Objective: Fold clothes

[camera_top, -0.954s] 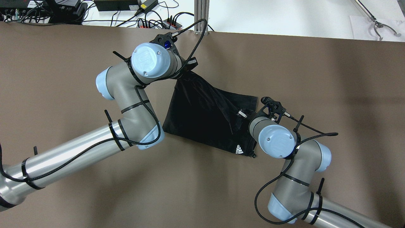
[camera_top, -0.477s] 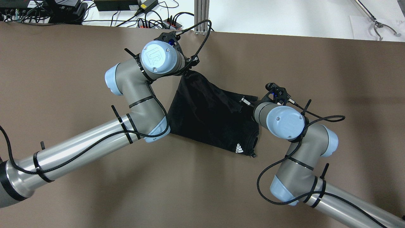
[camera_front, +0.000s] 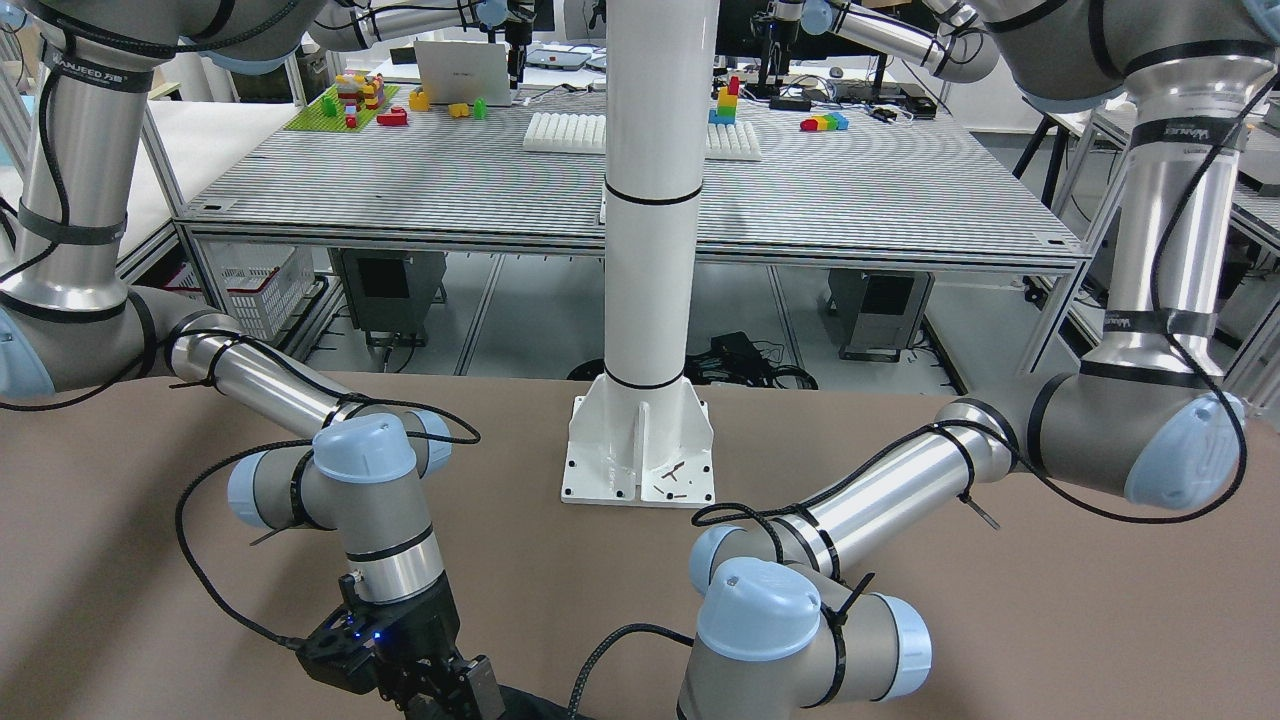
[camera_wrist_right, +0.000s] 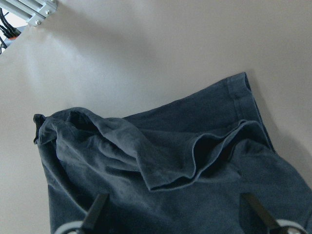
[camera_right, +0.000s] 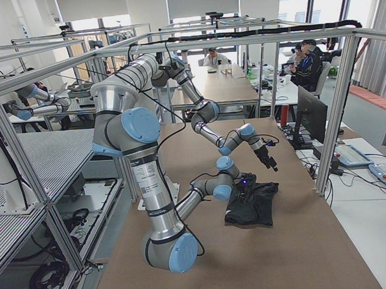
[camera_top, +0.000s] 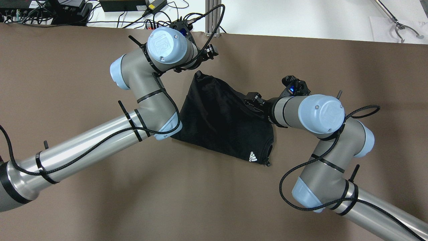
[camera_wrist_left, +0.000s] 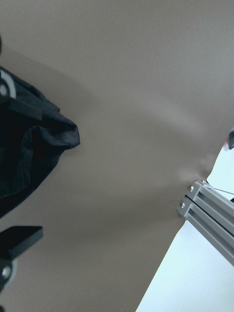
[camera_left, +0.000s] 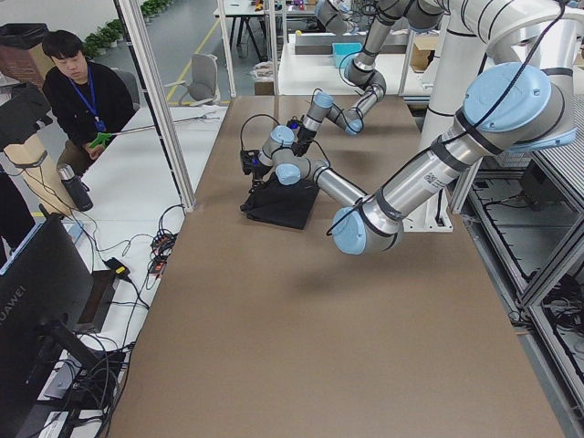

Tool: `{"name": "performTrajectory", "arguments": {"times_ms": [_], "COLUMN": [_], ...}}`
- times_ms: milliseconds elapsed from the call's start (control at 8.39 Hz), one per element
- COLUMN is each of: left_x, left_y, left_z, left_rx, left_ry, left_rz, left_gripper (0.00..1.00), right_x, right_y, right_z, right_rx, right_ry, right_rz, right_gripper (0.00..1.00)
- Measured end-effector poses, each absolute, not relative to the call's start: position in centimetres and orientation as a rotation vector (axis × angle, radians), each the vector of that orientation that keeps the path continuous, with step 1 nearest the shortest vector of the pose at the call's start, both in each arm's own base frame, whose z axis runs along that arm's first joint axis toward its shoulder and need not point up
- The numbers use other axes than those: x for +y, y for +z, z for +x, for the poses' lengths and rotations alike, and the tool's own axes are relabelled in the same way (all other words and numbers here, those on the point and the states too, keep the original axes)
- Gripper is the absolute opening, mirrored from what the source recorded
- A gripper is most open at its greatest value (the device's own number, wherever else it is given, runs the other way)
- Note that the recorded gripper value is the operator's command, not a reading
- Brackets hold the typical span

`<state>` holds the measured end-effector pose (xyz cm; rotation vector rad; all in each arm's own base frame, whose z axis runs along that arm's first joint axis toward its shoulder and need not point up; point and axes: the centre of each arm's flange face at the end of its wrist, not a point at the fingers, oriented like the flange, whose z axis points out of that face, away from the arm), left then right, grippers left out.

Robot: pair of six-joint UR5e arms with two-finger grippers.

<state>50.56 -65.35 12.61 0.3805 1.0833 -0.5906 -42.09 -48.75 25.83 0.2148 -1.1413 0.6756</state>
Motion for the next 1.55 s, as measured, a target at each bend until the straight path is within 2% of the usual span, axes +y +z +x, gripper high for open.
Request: {"name": "performTrajectory", "arguments": {"times_ms": [119,238,358,477,1073,1550], "left_x": [-65.3,-65.2,-65.2,-65.2,-64.8,-64.6], "left_y": [12.5,12.5,12.5,12.9,14.1,14.5], "left_z": [50.4,50.4,50.4,50.3,50.2,49.9], "left_rx": [1.100,1.110,1.114,1.113,1.117,1.120], "left_ry": [-0.584,-0.578,-0.575,-0.574,-0.556,-0.554], "left_rz": [0.381,0.381,0.380,0.380,0.360,0.358], "left_gripper": [0.94,0.94,0.94,0.94,0.94,0.94], "right_x": [-47.8,-46.8,-46.6,-46.8,-50.8,-63.5], "right_y": [26.0,26.6,27.5,28.2,28.7,32.9], "right_z": [-43.4,-45.2,-47.0,-48.2,-52.4,-48.5], "right_rx": [-1.135,-1.115,-1.087,-1.063,-0.985,-0.823], "right_ry": [0.665,0.658,0.664,0.669,0.685,0.725], "right_rz": [0.220,0.232,0.253,0.269,0.333,0.454], "right_gripper": [0.64,0.28,0.04,0.00,0.00,0.00]}}
